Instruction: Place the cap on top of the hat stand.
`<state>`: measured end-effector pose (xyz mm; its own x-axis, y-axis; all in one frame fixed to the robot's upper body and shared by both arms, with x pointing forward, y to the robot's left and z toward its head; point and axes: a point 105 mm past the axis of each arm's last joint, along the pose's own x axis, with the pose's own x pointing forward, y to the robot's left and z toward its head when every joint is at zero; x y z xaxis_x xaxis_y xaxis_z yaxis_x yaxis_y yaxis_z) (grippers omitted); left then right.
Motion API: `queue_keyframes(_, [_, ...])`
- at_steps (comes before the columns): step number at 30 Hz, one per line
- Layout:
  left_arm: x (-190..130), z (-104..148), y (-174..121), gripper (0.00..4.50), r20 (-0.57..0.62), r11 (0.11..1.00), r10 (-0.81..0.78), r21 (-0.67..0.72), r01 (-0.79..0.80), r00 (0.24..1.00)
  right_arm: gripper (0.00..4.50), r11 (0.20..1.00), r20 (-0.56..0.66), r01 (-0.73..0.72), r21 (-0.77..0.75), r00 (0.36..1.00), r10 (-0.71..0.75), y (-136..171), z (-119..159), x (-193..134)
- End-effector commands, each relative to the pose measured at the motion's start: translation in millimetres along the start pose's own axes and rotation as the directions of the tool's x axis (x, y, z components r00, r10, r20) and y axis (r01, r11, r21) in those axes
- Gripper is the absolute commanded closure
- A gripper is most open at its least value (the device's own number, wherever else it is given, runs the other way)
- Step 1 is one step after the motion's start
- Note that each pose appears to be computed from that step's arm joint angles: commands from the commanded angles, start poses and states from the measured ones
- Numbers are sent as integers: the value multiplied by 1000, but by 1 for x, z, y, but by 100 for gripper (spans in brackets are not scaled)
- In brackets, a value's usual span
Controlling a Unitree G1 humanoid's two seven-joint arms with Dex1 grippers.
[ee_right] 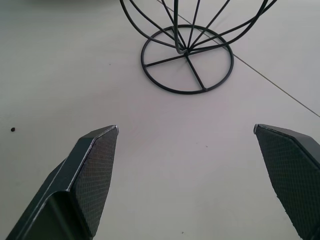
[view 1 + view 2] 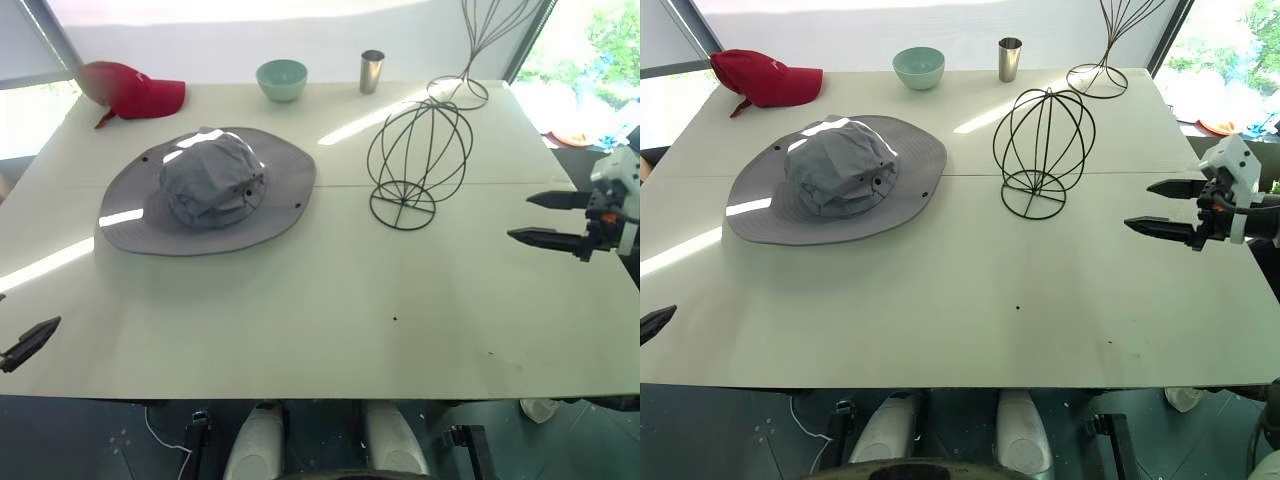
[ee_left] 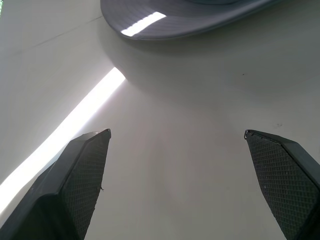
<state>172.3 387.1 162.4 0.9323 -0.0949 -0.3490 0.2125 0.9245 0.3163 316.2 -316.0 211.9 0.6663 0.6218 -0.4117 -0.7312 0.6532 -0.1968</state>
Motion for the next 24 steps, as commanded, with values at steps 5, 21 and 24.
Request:
queue_keyframes(5, [-4,12,6,0,35,999,37,25,-38,999,5,999,34,18,-32,999,-17,-4,6,-2])
queue_keyframes(21, [49,93,-55,0,90,796,-214,594,120,973,5,955,67,-250,-159,962,263,72,56,1])
queue_keyframes(24, [69,99,-62,0,76,681,-213,726,92,974,5,935,69,-308,-175,944,324,99,62,4])
